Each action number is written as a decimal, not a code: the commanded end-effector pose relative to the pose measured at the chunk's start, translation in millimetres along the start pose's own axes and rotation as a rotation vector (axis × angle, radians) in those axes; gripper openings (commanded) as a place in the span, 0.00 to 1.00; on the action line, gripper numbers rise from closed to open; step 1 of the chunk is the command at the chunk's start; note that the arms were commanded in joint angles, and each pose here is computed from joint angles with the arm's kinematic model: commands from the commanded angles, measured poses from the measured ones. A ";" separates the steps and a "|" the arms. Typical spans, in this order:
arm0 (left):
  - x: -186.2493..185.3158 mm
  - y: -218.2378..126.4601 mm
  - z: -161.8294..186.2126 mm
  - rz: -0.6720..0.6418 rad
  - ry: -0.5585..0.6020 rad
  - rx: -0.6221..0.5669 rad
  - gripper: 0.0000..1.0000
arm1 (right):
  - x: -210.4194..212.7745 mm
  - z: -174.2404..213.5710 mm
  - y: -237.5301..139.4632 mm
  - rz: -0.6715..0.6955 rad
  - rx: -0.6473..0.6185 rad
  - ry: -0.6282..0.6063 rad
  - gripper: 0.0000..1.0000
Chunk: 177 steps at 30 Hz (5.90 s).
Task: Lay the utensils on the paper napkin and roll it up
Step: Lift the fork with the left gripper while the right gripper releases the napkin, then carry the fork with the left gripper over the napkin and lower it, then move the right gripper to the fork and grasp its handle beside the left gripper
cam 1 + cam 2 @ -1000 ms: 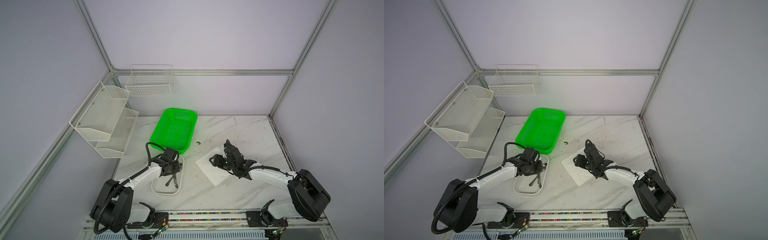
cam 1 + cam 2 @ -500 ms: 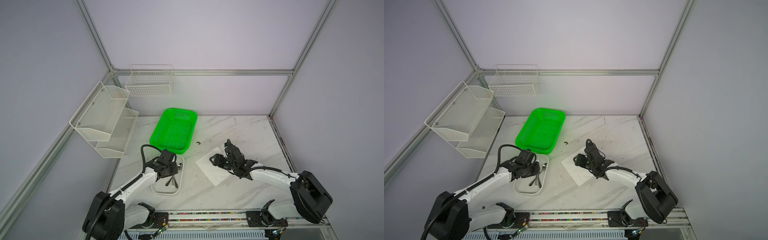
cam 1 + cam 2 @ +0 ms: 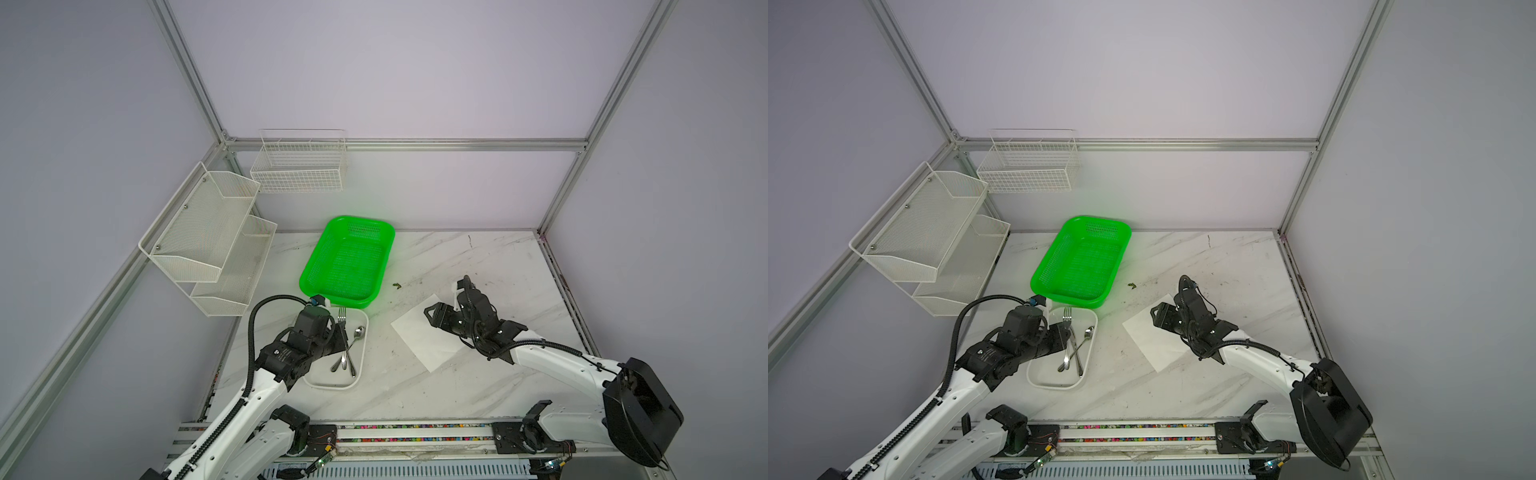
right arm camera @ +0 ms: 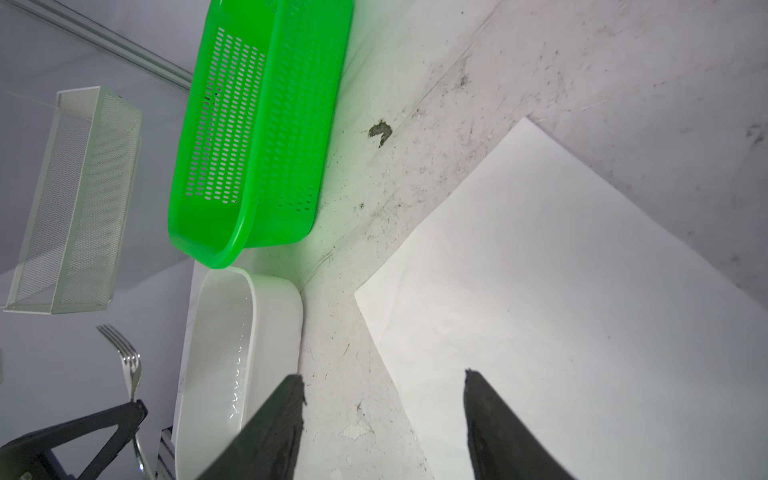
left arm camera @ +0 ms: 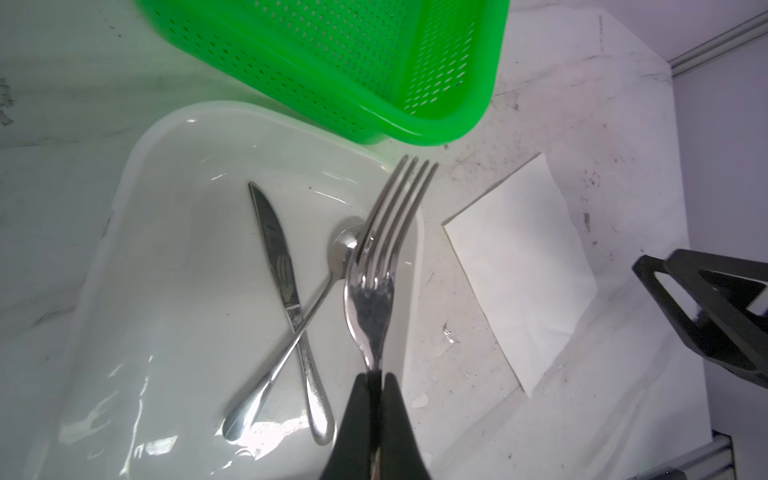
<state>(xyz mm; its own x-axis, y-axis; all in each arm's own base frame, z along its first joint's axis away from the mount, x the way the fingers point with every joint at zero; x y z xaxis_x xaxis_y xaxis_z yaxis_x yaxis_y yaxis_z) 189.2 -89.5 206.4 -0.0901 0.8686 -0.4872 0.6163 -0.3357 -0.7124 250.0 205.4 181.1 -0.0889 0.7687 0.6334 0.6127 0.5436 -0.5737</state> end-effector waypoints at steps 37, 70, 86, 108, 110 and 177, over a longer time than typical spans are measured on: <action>-244.8 187.2 -4.6 0.582 -0.115 0.234 0.00 | -111.3 -35.0 -33.8 0.115 0.003 0.145 0.64; -211.5 252.7 32.3 0.435 -0.159 0.315 0.00 | -117.6 -30.6 -24.1 0.131 0.053 0.118 0.63; -197.7 260.8 42.4 0.365 -0.160 0.338 0.00 | -119.5 -28.0 -22.9 0.131 0.062 0.120 0.63; -194.2 258.9 38.6 0.287 -0.116 0.325 0.10 | -118.5 -29.3 -22.9 0.129 0.059 0.115 0.63; -195.8 257.6 37.0 0.285 -0.106 0.324 0.10 | -118.1 -29.4 -23.1 0.128 0.060 0.115 0.63; -134.2 190.8 41.1 0.084 -0.007 0.202 0.11 | -82.5 -4.7 61.3 0.321 0.341 -0.188 0.35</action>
<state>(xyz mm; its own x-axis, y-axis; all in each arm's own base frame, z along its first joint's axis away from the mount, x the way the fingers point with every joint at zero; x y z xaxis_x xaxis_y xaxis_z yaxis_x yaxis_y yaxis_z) 291.7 -290.4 115.3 -0.0739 0.8268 -0.5576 0.4364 -0.4759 -0.7636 301.0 175.4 97.6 -0.0908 0.9227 0.3746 0.3544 0.3814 -0.8538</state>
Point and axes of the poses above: each gripper's point midway between its finger pads, its own y axis out along the fingers, its own x axis along the line the jaws close on, z = x × y, the point moved 7 cm from there along -y, back along the fingers, and after that the axes turned 3 degrees about -y, right-handed, at the moved point
